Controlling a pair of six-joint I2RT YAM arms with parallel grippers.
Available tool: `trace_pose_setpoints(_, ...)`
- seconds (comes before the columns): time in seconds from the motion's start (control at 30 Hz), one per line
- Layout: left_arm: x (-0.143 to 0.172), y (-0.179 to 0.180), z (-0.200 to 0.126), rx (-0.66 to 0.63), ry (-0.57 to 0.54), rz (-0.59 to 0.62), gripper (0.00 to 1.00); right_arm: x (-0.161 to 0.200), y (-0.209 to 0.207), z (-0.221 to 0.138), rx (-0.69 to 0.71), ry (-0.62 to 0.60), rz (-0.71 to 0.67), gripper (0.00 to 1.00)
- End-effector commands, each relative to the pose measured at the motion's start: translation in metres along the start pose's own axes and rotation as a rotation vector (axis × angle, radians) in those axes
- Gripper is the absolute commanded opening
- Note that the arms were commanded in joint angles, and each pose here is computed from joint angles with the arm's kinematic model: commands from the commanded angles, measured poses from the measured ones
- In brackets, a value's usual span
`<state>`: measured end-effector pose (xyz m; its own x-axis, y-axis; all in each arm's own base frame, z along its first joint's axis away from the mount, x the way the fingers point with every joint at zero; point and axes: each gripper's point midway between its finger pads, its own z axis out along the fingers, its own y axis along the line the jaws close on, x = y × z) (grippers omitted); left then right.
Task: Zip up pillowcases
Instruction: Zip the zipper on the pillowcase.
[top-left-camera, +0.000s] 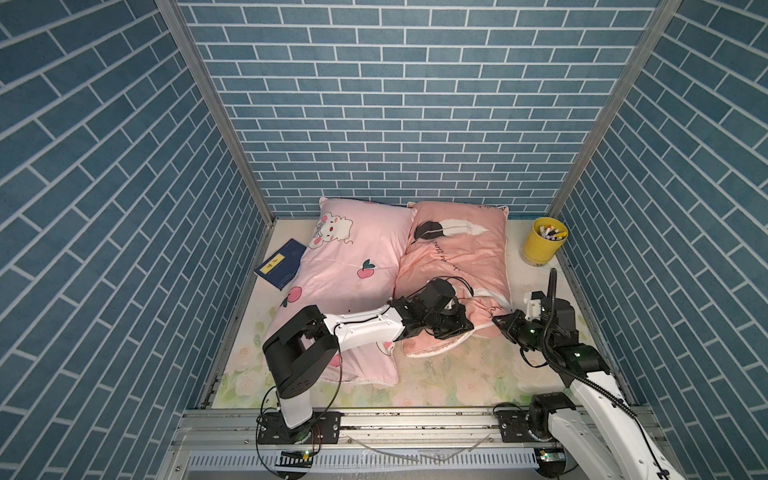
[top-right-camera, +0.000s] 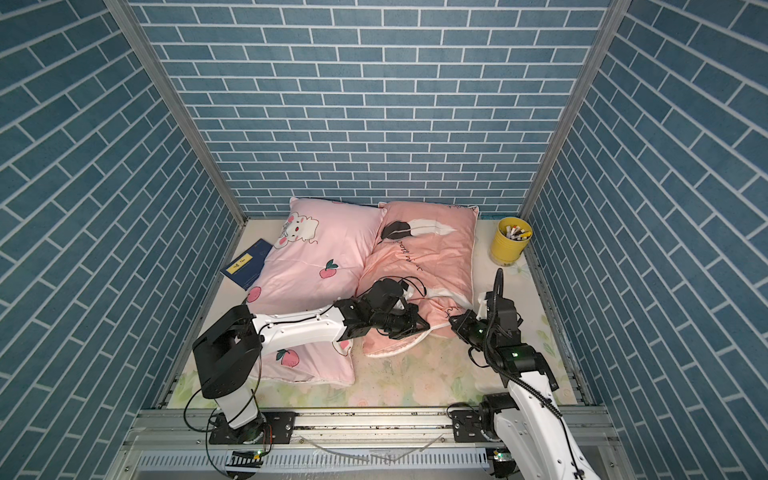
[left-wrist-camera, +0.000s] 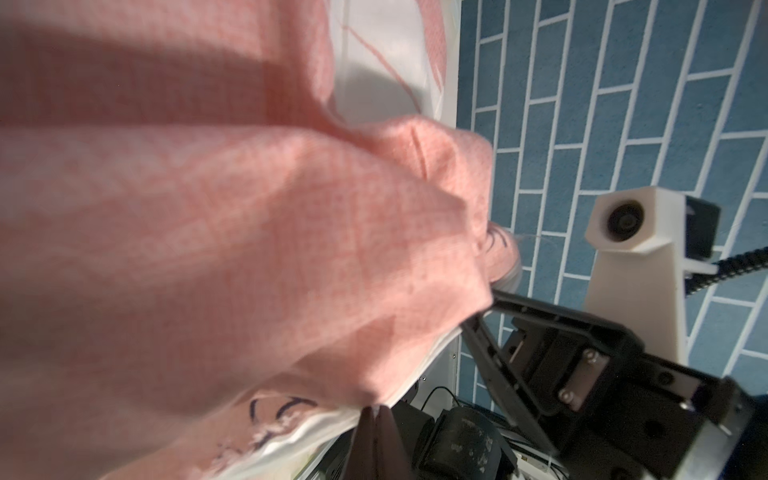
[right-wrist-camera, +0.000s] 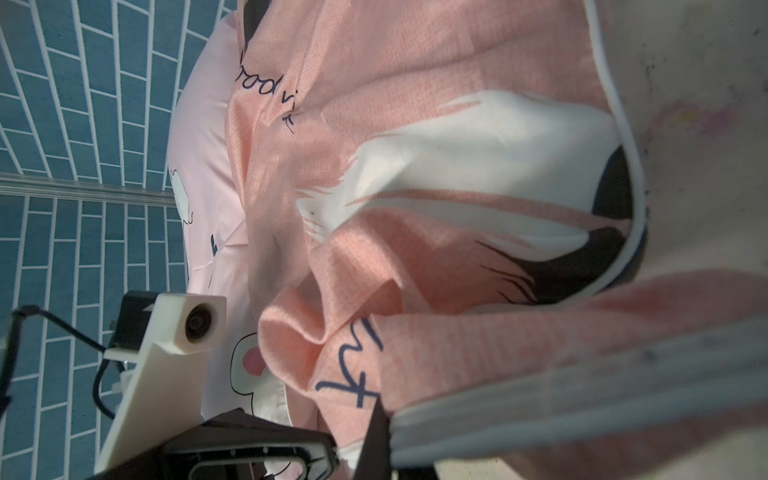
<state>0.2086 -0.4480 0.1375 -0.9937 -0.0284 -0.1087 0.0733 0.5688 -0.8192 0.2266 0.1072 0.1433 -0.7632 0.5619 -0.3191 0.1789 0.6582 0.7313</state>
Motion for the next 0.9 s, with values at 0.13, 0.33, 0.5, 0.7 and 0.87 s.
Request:
trace_pose_setpoints(0.13,0.033,0.057,-0.023,-0.214,0.093,0.062,0.0,-0.016,-0.006,-0.009,0.092,-0.047,-0.052,0.0)
trace_pose_setpoints(0.33,0.046,0.093,-0.04,-0.348,0.123,0.083,0.0,-0.023,-0.004,-0.01,0.112,-0.057,-0.068,0.0)
trace_pose_setpoints(0.5,0.053,0.124,-0.057,-0.472,0.138,0.12,0.0,-0.03,-0.005,-0.015,0.137,-0.082,-0.079,0.0)
trace_pose_setpoints(0.7,0.051,0.126,-0.052,-0.455,0.11,0.109,0.0,-0.029,-0.003,-0.012,0.115,-0.06,-0.076,0.0)
trace_pose_setpoints(0.87,0.026,0.082,-0.035,-0.326,0.063,0.099,0.0,-0.012,0.023,-0.004,-0.032,0.064,-0.098,0.33)
